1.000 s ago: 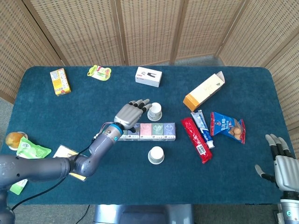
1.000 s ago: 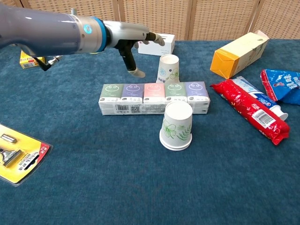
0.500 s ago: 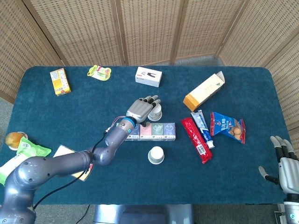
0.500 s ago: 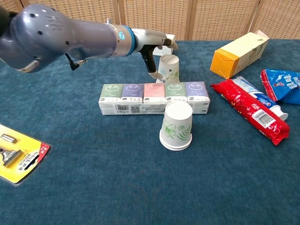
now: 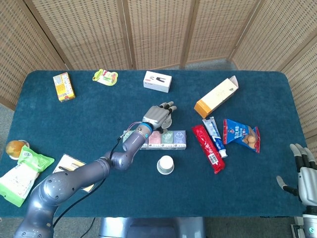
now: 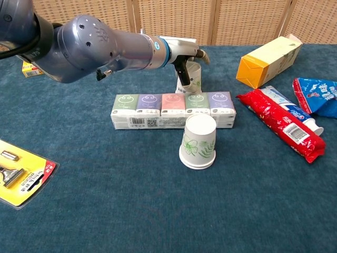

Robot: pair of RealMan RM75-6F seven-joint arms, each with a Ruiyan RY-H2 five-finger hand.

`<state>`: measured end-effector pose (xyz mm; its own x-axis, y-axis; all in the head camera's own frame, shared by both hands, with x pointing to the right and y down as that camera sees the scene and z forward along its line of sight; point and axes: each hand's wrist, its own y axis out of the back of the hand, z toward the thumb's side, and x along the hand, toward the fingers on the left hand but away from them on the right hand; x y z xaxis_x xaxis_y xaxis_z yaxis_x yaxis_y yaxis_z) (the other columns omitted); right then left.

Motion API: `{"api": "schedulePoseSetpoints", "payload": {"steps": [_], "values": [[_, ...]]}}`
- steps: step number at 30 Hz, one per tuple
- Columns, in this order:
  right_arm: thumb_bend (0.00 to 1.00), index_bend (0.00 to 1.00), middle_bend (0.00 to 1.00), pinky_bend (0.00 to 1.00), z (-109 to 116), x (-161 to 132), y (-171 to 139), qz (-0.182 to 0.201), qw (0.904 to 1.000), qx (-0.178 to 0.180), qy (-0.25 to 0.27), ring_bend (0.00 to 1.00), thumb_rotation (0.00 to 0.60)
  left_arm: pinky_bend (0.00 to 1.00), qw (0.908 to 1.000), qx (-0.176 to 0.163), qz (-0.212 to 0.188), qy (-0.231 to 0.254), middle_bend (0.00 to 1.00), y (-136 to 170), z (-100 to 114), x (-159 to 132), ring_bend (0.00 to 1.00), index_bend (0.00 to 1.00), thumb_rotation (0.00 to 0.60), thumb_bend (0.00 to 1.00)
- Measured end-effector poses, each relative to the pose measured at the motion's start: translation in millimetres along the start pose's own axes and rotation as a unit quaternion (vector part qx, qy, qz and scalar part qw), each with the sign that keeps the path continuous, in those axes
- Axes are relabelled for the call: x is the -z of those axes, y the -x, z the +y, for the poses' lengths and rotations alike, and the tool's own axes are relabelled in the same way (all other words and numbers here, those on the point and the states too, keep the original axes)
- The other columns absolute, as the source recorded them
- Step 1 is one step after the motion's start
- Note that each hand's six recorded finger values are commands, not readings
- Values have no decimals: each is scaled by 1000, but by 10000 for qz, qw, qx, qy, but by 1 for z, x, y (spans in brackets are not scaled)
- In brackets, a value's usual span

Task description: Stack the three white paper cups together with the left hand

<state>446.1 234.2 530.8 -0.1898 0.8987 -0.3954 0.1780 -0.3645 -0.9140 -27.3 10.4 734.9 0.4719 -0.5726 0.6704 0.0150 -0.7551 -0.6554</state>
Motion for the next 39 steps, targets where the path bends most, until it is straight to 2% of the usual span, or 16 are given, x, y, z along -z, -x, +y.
{"api": "schedulePoseSetpoints", "payload": {"steps": [6, 9, 20, 26, 39], "values": [[282, 0, 80, 308, -1, -1, 1, 3, 10000, -1, 15, 0, 600, 529, 10000, 13, 10, -6, 178, -3, -1, 1, 269, 265, 600, 355], [283, 0, 81, 309, 0, 0, 1, -10, 10000, 5, 20, 0, 600, 574, 10000, 21, 19, -13, 207, -3, -2, 2, 323, 291, 600, 355], [282, 0, 81, 309, -1, -1, 1, -5, 10000, -5, 39, 0, 600, 598, 10000, -18, -10, -7, 253, 1, 1, 6, 351, 327, 600, 363], [284, 0, 80, 309, -2, -1, 0, 1, 10000, -8, 53, 0, 600, 618, 10000, -47, -28, 34, 278, 4, 3, 7, 376, 355, 600, 399], [283, 0, 81, 309, -2, -1, -1, 3, 10000, -14, 46, 0, 600, 624, 9998, -138, -77, 147, 280, 11, 12, 10, 386, 364, 600, 401]]}}
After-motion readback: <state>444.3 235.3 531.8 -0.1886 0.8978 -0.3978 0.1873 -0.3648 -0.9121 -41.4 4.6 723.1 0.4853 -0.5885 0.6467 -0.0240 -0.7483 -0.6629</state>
